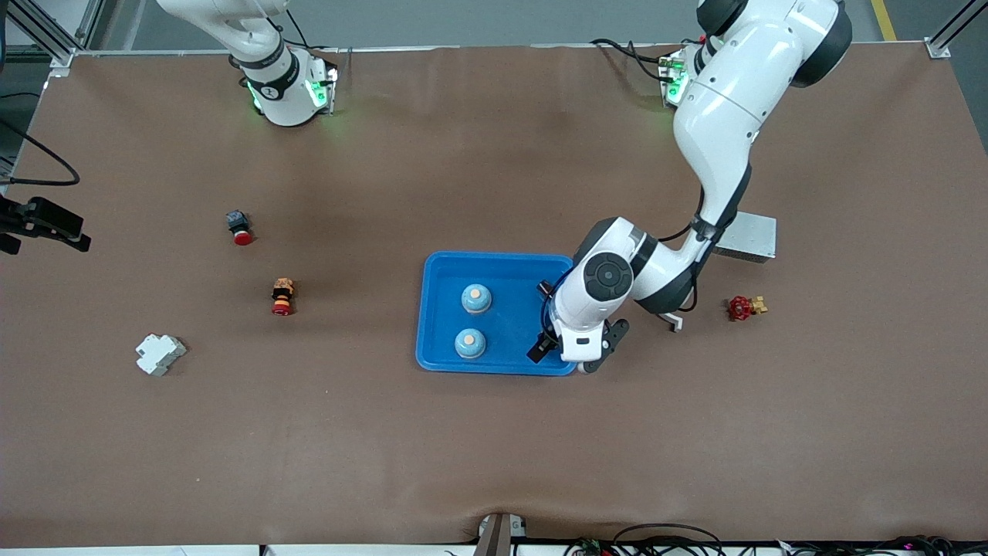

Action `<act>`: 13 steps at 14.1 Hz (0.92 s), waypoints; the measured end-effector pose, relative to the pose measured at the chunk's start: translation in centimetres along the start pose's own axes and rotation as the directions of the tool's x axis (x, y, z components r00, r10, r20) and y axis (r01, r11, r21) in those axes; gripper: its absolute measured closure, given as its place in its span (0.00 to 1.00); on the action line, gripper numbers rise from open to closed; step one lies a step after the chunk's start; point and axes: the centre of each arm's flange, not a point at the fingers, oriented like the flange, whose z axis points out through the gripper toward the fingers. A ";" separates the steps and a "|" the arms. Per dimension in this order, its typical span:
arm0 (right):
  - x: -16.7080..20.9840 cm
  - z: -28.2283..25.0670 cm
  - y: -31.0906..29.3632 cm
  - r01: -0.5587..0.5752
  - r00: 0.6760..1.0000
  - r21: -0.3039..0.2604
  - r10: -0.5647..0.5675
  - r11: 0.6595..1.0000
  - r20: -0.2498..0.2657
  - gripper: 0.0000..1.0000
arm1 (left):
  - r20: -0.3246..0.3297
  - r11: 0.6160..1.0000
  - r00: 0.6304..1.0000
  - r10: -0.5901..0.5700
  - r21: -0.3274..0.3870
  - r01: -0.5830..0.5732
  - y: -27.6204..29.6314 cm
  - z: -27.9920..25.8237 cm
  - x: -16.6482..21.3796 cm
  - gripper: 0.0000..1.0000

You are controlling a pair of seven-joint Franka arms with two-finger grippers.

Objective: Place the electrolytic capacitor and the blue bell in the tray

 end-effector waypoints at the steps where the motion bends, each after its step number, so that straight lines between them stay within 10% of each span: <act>1: 0.0 0.0 0.0 -0.005 1.000 0.000 0.005 1.000 0.000 0.00 | -0.004 1.000 1.000 0.013 0.027 -0.013 -0.2 -0.8 0.1 0.00; 13: -0.8 -0.7 1.2 -0.031 1.000 -0.003 0.031 1.000 0.003 0.00 | 0.033 0.922 0.952 0.304 0.241 -0.303 -6.3 -12.8 6.7 0.00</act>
